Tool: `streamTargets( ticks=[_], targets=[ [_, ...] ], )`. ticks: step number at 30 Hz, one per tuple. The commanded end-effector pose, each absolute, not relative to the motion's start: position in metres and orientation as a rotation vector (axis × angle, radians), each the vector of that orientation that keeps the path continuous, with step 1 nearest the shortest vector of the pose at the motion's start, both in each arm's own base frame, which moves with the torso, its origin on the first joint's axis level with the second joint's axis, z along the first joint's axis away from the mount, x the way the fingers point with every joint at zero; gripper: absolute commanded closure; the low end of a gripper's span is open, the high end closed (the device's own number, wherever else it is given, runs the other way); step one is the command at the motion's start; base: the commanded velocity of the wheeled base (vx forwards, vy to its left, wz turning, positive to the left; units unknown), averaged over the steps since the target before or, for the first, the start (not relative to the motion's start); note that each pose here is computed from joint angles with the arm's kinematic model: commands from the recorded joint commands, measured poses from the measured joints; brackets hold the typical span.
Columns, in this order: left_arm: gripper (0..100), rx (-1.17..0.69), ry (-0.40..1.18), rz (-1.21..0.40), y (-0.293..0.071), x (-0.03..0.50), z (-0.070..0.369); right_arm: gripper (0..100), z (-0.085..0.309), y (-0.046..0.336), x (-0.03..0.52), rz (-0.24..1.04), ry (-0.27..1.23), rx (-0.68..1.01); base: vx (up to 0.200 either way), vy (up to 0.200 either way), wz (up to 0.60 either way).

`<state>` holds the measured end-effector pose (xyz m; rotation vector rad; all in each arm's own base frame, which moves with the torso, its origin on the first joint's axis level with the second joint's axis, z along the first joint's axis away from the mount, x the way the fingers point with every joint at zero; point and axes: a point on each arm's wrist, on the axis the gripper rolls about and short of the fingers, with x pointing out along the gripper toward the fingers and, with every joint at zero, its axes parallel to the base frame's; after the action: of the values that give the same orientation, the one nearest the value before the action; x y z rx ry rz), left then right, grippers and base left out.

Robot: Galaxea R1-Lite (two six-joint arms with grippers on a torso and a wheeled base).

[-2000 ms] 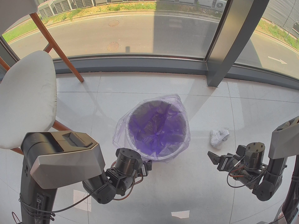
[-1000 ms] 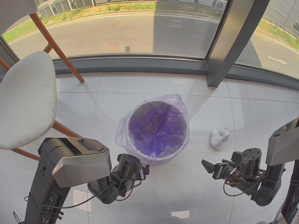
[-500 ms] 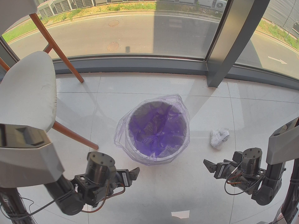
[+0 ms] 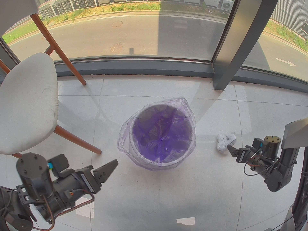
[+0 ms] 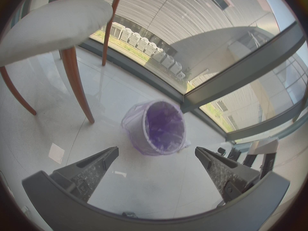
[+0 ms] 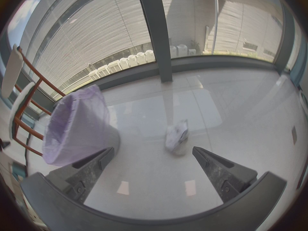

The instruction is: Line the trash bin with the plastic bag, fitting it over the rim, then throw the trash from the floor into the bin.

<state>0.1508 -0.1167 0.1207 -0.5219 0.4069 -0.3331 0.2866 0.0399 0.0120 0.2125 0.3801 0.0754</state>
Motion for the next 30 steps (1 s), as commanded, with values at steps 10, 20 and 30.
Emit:
streamTargets(
  ticks=[10, 20, 30],
  targets=[
    [0, -0.703, 0.253, -0.218, -0.077, 0.142, 0.146, 0, -0.004, -0.017, 0.402, 0.037, 0.413, 0.152, 0.000, 0.000, 0.00],
    [0, -0.678, 0.293, -0.159, -0.066, 0.135, 0.131, 0, -0.034, -0.018, 0.450, 0.036, 0.481, 0.154, 0.000, 0.000, 0.00],
    [0, -0.680, 0.291, -0.148, -0.064, 0.137, 0.131, 0, -0.049, -0.022, 0.474, 0.023, 0.526, 0.156, 0.000, 0.000, 0.00]
  ],
)
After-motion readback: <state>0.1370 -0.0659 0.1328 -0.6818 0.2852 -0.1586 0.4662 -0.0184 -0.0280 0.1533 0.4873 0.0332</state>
